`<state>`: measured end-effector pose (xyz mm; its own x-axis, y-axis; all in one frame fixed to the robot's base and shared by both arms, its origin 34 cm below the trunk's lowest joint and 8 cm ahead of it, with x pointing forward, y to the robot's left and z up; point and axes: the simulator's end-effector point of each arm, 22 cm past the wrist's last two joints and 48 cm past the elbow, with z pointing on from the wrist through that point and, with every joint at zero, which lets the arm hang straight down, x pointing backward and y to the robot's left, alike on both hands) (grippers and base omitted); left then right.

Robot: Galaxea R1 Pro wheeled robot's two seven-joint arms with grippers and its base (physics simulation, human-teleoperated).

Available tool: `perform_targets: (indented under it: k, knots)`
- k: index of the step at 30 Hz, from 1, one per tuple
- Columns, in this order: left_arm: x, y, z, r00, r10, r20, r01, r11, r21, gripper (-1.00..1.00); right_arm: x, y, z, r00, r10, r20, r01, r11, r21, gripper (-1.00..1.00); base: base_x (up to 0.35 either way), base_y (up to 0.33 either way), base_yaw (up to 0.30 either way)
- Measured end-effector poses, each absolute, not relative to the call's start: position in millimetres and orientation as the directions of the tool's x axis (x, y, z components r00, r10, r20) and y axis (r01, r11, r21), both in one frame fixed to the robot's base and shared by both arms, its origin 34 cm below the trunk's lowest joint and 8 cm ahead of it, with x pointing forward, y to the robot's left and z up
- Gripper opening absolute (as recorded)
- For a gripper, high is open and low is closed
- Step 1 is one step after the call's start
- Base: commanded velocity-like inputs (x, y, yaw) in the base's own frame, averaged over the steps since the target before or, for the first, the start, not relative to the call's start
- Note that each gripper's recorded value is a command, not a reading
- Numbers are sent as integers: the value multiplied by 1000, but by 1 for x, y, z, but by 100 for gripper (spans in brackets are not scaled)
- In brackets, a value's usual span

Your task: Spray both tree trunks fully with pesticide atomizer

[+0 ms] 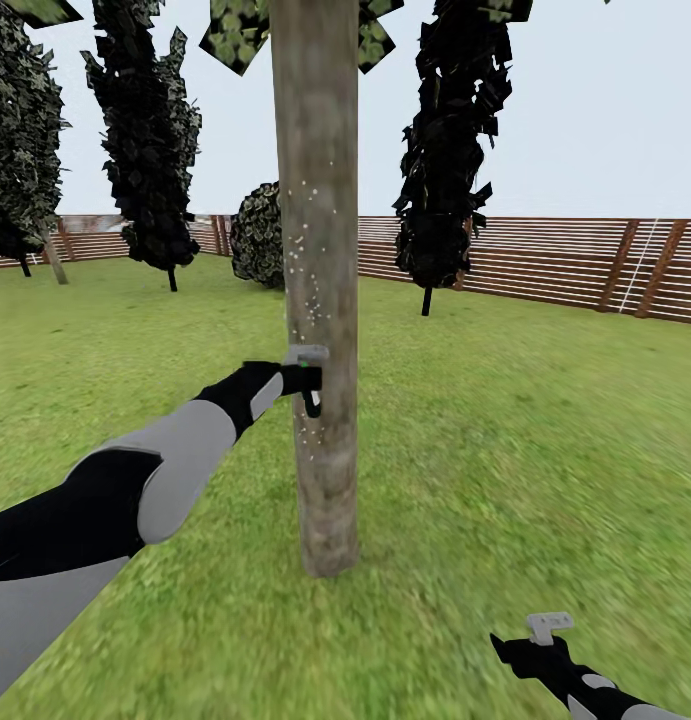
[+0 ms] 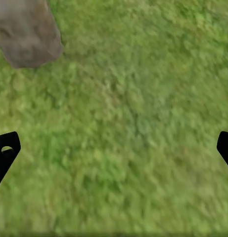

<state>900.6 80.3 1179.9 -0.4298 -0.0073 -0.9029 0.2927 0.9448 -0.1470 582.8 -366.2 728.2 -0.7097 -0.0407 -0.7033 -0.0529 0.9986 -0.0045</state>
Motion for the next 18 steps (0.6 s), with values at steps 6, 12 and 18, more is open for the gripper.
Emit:
perform_targets:
  k: [6, 12, 18]
  knots:
    - [894, 82, 1151, -458, -4, -889, 285, 947, -151, -100, 583, -366, 728, -710, -41, -703, -52, 999, -5, 100, 0, 0, 0]
    - [896, 79, 1154, -429, -12, -903, 299, 942, -155, -100, 583, -366, 728, -710, -41, -703, -52, 999, -5, 100, 0, 0, 0]
    - [886, 49, 1164, -417, -12, -909, 423, 883, -206, -100, 583, -366, 728, -710, -41, -703, -52, 999, -5, 100, 0, 0, 0]
